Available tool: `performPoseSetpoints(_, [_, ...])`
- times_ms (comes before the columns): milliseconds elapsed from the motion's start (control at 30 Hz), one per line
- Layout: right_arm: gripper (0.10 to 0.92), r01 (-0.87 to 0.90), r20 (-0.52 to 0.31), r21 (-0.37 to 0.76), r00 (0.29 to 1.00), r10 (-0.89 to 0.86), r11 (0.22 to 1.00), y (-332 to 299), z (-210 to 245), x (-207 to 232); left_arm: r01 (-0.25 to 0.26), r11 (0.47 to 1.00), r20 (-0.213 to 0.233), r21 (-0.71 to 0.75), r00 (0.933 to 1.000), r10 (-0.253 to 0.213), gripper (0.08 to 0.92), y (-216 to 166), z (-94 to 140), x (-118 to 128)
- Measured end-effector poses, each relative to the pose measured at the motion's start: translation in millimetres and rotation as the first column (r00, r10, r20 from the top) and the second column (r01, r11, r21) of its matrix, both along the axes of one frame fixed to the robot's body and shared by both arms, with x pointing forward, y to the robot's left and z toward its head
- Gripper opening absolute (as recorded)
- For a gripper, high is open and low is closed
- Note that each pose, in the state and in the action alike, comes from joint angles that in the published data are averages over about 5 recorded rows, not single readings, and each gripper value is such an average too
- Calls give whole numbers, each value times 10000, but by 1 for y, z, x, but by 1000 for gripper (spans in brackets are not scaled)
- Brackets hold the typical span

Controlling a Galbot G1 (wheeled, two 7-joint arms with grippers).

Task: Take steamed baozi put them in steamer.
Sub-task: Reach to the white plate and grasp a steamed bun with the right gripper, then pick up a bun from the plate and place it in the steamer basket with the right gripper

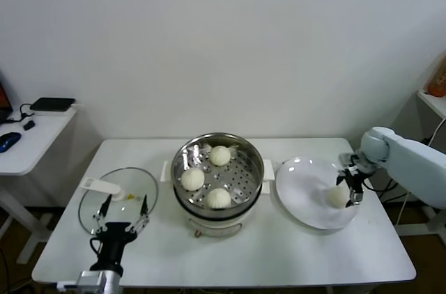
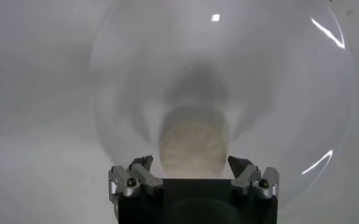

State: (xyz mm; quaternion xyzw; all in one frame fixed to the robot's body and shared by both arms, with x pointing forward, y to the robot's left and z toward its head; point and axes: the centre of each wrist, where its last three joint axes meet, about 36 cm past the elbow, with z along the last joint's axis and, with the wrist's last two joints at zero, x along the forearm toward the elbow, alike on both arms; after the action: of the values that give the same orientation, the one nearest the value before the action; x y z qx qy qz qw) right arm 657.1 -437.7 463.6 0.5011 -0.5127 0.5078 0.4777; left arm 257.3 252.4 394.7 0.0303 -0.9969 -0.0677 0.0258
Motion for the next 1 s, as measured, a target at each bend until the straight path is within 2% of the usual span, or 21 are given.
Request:
performPoseSetpoints(433, [819,66,44,50,10000,-67,10000,6,-12,5,-43,10000,-41,27,10000,43,823,2,-2,-1])
performPoseSetpoints(700, [687,97,72,44,9999,-97,9999,7,-11,6,-71,10000,-34,20,10000,71,823,3,-2,0])
performPoseSetpoints(1000, [685,149,152,106,9998,-151,9998,6,-4,8,-96,10000,-29,23,9999,96,823,4,-2,-1])
